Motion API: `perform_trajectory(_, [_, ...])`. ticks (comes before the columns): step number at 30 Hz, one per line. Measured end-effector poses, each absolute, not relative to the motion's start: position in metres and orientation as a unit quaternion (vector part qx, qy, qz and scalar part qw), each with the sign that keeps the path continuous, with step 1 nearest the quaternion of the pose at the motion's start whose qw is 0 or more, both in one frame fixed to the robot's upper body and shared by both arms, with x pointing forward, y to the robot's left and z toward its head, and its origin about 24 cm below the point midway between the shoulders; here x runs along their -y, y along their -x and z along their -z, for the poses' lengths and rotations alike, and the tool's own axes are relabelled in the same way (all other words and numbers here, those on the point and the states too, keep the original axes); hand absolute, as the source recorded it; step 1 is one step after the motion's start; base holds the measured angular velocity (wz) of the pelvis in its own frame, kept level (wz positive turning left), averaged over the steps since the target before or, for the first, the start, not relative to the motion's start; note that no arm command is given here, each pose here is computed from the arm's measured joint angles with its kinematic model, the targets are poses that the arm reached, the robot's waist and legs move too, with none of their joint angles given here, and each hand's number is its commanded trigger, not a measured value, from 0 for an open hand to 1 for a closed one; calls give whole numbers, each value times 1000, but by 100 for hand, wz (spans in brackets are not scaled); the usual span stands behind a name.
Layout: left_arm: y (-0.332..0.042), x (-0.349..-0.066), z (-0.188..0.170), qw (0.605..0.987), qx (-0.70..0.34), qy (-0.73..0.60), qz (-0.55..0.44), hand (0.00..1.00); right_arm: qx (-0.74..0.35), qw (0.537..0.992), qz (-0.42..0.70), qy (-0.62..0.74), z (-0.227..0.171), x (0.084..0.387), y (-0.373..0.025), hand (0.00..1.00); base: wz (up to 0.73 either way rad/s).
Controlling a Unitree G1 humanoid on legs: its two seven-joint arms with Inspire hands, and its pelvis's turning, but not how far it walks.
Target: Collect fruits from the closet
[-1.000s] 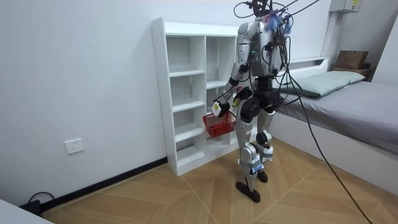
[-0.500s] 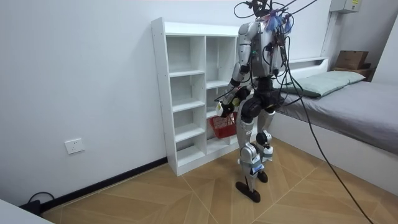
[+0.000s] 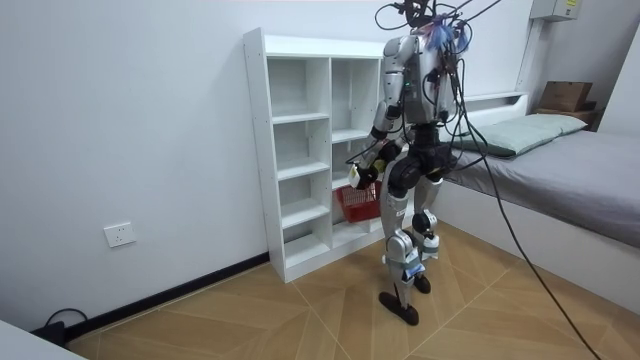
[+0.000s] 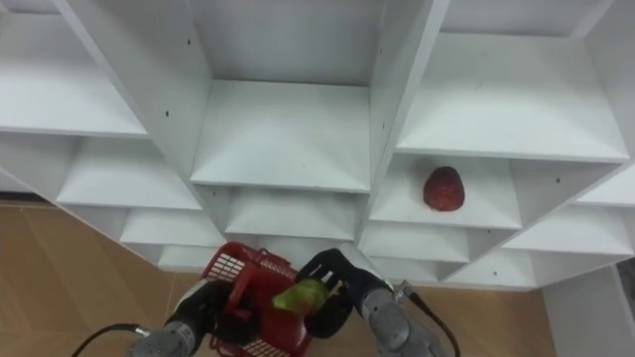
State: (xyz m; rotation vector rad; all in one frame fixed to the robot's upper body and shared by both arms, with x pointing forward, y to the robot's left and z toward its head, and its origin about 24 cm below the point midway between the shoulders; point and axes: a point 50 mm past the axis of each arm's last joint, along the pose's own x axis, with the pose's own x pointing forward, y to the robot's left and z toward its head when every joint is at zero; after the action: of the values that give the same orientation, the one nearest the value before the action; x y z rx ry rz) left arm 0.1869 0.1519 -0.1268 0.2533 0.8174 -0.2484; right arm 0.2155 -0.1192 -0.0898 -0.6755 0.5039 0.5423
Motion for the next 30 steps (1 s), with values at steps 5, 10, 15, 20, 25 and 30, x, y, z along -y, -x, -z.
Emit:
perform_trajectory(5, [-193, -150, 124, 905, -387, -124, 122, 100, -242, 877, -260, 322, 90, 118, -215, 0, 3])
perform_trajectory(10, [-199, -149, 121, 908, -380, -125, 124, 100, -242, 877, -257, 326, 90, 119, -218, 0, 0])
perform_trajectory(15, [-198, -146, 121, 905, -380, -136, 133, 100, -238, 879, -248, 331, 89, 120, -221, 0, 0])
perform_trajectory(20, [-197, -146, 122, 903, -380, -144, 138, 100, -241, 879, -242, 334, 91, 122, -220, 0, -1])
perform_trajectory(25, [-197, -146, 122, 902, -379, -150, 141, 100, -239, 879, -243, 332, 91, 122, -219, 0, -2])
perform_trajectory(30, [-197, -146, 122, 902, -379, -149, 141, 100, -236, 880, -243, 332, 90, 123, -219, 0, 0])
